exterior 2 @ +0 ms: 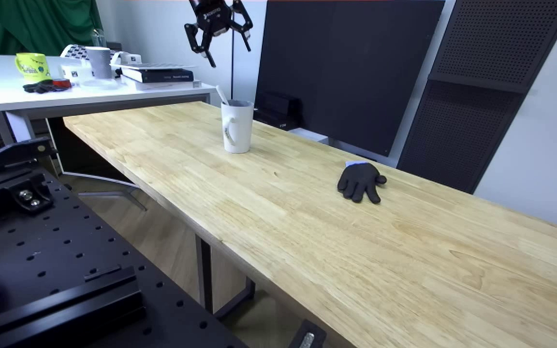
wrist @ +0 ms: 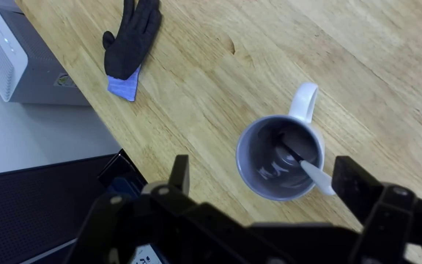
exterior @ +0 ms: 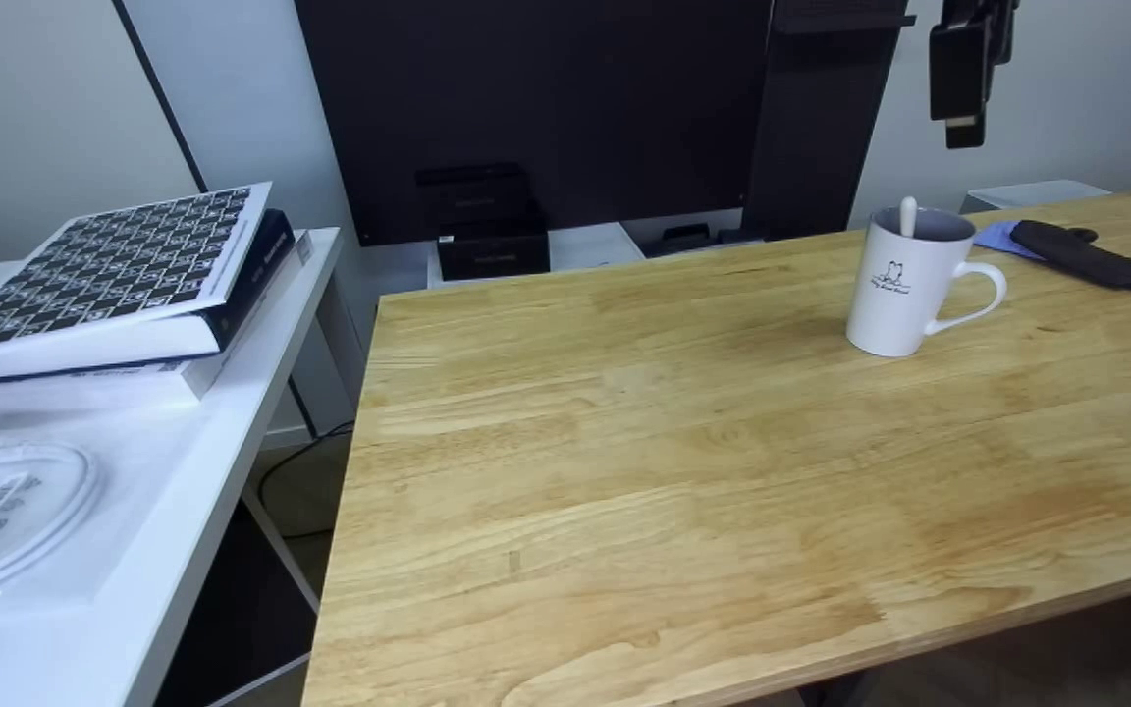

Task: Take the spoon out of the white mug

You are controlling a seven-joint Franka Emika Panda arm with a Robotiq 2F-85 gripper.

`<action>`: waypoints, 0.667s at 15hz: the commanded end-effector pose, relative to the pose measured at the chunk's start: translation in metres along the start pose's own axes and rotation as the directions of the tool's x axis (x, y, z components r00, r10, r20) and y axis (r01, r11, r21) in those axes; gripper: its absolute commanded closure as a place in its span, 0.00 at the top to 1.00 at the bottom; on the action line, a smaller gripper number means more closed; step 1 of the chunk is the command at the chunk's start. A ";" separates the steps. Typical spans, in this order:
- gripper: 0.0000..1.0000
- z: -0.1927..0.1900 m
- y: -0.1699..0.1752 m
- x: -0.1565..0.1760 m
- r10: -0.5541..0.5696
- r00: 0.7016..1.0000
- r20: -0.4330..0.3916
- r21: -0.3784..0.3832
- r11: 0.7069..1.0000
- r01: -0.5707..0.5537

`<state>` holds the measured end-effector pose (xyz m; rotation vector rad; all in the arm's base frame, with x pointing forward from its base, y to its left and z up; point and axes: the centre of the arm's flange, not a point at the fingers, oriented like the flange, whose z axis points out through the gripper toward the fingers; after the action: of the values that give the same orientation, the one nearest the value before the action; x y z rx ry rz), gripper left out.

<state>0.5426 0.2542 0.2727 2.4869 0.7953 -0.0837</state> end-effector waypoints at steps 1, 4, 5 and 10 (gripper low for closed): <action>1.00 0.010 -0.008 0.012 0.029 1.000 -0.010 0.000 1.000 -0.029; 1.00 0.018 -0.014 0.015 0.026 1.000 -0.001 0.013 1.000 -0.026; 1.00 0.020 -0.017 0.015 0.024 1.000 0.001 0.017 1.000 -0.024; 1.00 0.026 -0.025 0.017 0.020 1.000 0.010 0.026 0.999 -0.020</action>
<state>0.5397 0.2610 0.2383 2.5048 0.8095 -0.1142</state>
